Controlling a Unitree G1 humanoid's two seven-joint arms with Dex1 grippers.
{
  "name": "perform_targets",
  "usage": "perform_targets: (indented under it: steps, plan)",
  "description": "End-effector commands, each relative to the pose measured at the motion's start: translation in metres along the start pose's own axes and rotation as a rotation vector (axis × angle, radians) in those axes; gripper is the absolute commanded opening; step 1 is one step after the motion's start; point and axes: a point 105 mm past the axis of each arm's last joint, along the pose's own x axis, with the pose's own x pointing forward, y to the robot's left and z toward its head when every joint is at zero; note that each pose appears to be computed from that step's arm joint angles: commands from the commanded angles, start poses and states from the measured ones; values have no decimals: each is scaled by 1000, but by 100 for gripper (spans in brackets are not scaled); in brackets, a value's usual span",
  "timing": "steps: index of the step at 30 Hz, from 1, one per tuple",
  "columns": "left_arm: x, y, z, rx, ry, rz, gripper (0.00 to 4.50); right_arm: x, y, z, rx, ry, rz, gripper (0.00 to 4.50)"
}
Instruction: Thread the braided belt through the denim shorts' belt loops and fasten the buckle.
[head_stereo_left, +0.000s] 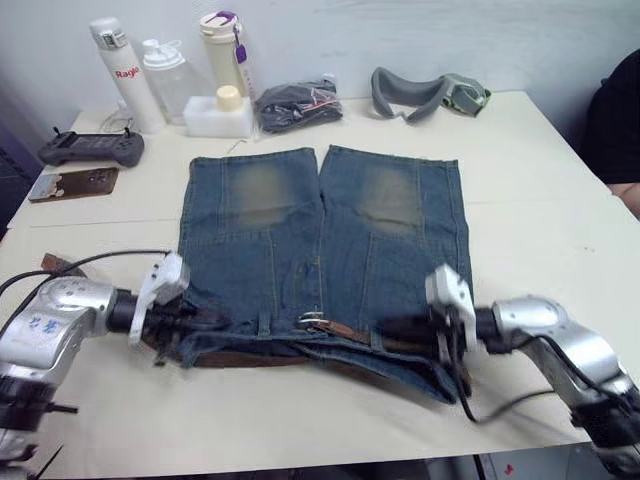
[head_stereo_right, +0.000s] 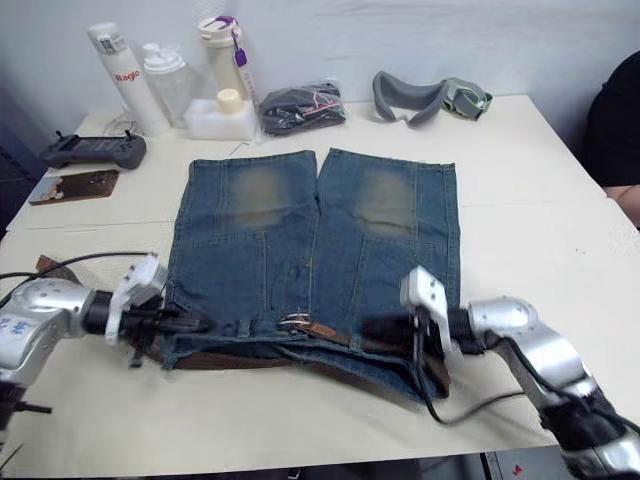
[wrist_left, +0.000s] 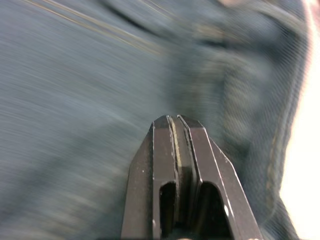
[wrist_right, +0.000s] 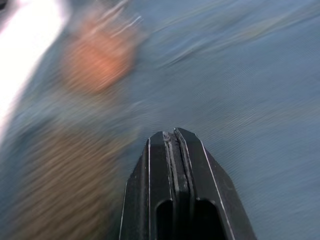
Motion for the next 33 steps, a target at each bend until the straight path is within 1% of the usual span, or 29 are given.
perform_targets:
  steps: [1, 2, 4, 5, 6, 7, 9, 10, 11, 14, 16, 17, 18, 19, 21, 22, 25, 27, 28, 31, 33]
  plan:
    - [-3, -18, -23, 115, 176, -91, 3, 0, 11, -31, -70, 203, 42, 0]
    - [-3, -18, -35, 141, 234, -94, 3, -1, 10, -37, -67, 232, 35, 0]
    - [-6, -13, -52, 194, 314, -79, 3, -3, 2, -39, -70, 245, -9, 0]
    - [-7, -10, -55, 221, 331, -66, 3, -5, -2, -38, -77, 253, -24, 0]
    - [-7, -5, -52, 232, 310, -42, 3, -7, -5, -37, -91, 262, -38, 0]
    - [-6, -1, -47, 239, 277, -24, 3, -9, -8, -36, -102, 268, -47, 0]
    - [-5, 6, -30, 240, 176, 7, 3, -15, -14, -36, -125, 292, -64, 0]
    - [-5, 8, -25, 244, 148, 12, 3, -18, -16, -36, -134, 303, -69, 0]
    - [-4, 11, -16, 230, 95, 28, 3, -21, -20, -35, -152, 316, -79, 0]
    - [-5, 14, 5, 194, -11, 36, 3, -29, -27, -27, -175, 320, -91, 0]
    - [-6, 15, 21, 176, -89, 35, 3, -30, -22, -16, -202, 288, -52, 0]
    - [-7, 17, 29, 164, -123, 53, 3, -28, -20, -6, -171, 233, -38, 0]
    - [-9, 20, 45, 153, -177, 66, 3, -25, -18, 12, -147, 149, -28, 0]
    - [-10, 18, 57, 151, -215, 61, 3, -23, -15, 24, -130, 92, -11, 0]
    - [-11, 15, 69, 145, -249, 48, 3, -21, -12, 35, -118, 48, 7, 0]
    - [-9, 12, 73, 148, -256, 36, 3, -19, -13, 38, -126, 45, -3, 0]
    - [0, 0, 68, 193, -177, -13, 3, -16, -12, 43, -139, 47, 2, 0]
    - [1, -8, 70, 172, -177, -56, 3, -12, -4, 53, -127, 8, 42, 0]
    - [1, -17, 68, 169, -161, -100, 3, -9, 2, 57, -134, 7, 69, 0]
    - [-3, -40, 62, 133, -106, -223, 3, -1, 14, 61, -184, 43, 117, 0]
    - [-6, -47, 60, 131, -69, -241, 3, 7, 18, 63, -221, 55, 130, 0]
